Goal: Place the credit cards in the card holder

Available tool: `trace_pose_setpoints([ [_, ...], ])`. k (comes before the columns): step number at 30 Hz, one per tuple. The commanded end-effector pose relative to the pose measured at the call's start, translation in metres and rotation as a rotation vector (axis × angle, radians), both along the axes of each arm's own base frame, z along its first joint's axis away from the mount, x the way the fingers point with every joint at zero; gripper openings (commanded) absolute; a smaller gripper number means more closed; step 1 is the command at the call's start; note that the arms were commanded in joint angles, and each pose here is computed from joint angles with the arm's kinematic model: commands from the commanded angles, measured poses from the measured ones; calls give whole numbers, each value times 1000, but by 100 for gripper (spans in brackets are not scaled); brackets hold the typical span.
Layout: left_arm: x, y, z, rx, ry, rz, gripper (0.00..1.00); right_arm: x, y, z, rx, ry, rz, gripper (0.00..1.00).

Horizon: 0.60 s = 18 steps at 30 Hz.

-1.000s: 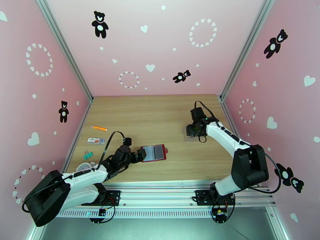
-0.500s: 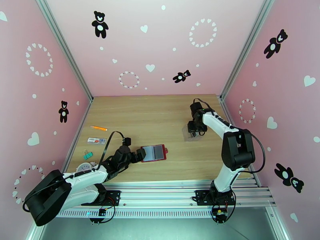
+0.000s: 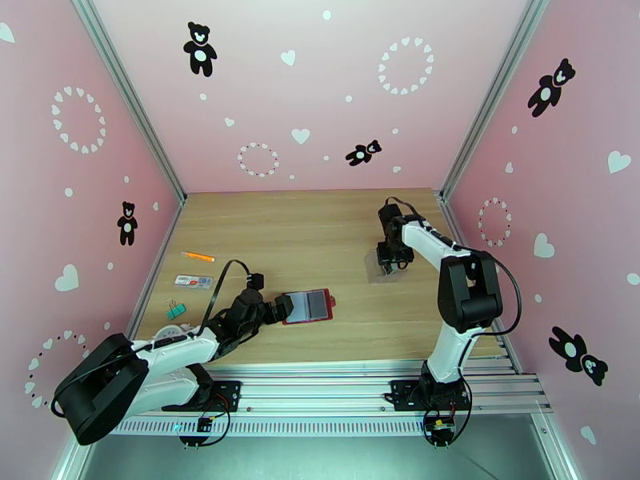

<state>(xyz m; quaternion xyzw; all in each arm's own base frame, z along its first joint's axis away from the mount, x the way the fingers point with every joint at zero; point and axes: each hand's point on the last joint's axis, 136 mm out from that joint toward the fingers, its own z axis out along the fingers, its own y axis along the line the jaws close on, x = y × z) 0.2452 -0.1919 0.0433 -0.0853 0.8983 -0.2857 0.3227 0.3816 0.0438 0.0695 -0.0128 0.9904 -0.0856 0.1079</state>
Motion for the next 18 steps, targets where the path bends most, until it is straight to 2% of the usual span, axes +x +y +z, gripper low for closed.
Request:
trace_pose_setpoints([
  [1,-4,1,-12,26,45,-11,95,2,-8,2,-43,10,-13,56],
  [18,-3,0,-13,30,50,-14,95,-1,-23,27,-83,-47,-57,44],
])
